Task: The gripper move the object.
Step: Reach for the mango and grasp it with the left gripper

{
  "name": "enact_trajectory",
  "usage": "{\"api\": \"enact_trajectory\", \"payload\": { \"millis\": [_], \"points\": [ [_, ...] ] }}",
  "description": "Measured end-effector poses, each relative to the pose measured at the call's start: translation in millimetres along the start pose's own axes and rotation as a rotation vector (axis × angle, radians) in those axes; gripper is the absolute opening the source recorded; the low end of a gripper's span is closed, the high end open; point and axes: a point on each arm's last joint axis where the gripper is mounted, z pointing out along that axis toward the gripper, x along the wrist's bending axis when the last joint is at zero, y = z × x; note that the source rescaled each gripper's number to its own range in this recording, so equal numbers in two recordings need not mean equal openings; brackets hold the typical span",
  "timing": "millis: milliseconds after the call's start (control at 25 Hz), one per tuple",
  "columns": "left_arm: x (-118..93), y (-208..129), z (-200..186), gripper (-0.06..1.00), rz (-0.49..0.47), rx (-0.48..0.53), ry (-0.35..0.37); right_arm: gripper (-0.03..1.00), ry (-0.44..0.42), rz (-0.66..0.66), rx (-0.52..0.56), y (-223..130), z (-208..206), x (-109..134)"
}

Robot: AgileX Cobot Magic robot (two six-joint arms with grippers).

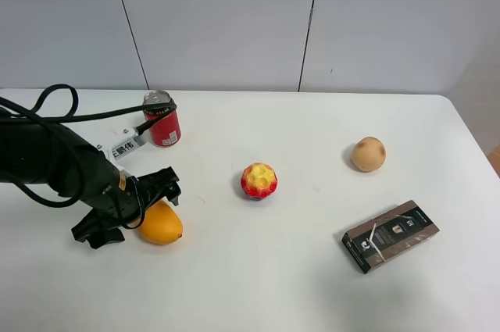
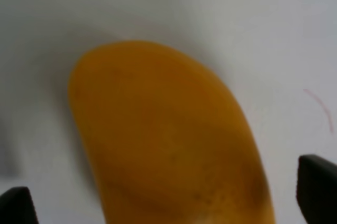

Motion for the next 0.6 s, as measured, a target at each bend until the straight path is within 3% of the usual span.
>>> {"api": "enact_trajectory", "payload": {
  "millis": [480,520,600],
  "points": [
    [-12.9,5.4,2.7,0.98,-0.013,0.008,0.017,1.0,0.0,0.0,0.0,0.0,0.0,0.0],
    [-15.1,6.4,1.9,0.92,-0.016,0.006,0.01,1.0,0.0,0.0,0.0,0.0,0.0,0.0],
    [-20.3,8.6,0.0,0.59,-0.018,0.001,-0.005,1.0,0.0,0.0,0.0,0.0,0.0,0.0]
  ]
}}
